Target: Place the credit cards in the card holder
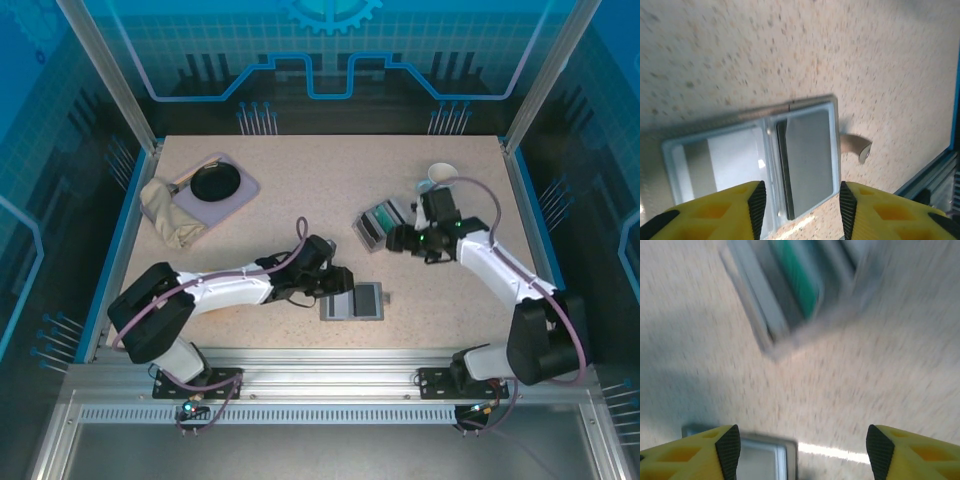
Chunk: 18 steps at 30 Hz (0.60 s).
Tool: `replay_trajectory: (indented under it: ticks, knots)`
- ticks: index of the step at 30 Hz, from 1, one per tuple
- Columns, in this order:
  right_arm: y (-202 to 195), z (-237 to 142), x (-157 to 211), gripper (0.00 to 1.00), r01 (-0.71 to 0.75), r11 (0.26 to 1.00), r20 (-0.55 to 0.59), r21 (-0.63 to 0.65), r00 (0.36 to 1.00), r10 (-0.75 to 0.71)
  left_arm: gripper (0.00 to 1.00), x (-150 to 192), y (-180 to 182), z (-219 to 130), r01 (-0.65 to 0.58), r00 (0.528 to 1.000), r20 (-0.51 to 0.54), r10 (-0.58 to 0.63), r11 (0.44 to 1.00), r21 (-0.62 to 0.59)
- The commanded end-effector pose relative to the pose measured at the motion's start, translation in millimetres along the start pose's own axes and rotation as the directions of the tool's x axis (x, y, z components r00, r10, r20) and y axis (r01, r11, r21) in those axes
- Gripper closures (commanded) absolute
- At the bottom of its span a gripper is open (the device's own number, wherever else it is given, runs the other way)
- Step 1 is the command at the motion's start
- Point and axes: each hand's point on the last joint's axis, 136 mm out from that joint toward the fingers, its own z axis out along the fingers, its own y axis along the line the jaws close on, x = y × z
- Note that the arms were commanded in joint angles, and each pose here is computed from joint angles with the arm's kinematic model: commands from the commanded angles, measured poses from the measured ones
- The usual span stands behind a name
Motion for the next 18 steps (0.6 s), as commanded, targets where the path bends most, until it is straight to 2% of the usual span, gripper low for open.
replay_trajectory:
  ticks: [1, 7, 9, 16, 18]
  knots:
    - [-16, 11, -27, 0.29, 0.058, 0.996, -0.009, 0.073, 0.998, -0.058, 0.52, -21, 2, -11, 0.004, 0.999, 0.044, -0.005, 1.0, 0.006]
    - [-24, 44, -70, 0.29, 0.096, 0.988, -0.051, 0.124, 0.995, -0.09, 0.48, -42, 8, -19, 0.053, 0.996, 0.075, -0.055, 0.998, 0.026]
    - [-23, 57, -78, 0.28, 0.104, 0.989, -0.074, 0.103, 0.993, -0.097, 0.48, -44, 7, -19, 0.062, 0.995, 0.073, -0.064, 0.997, 0.04]
    - [20, 87, -71, 0.28, 0.109, 0.975, -0.204, -0.192, 0.968, -0.149, 0.45, -52, 12, -17, 0.107, 0.991, 0.072, -0.11, 0.993, 0.053]
    - [35, 87, -66, 0.31, 0.102, 0.952, -0.219, -0.288, 0.961, -0.169, 0.45, -55, 13, -15, 0.117, 0.99, 0.067, -0.121, 0.991, 0.06]
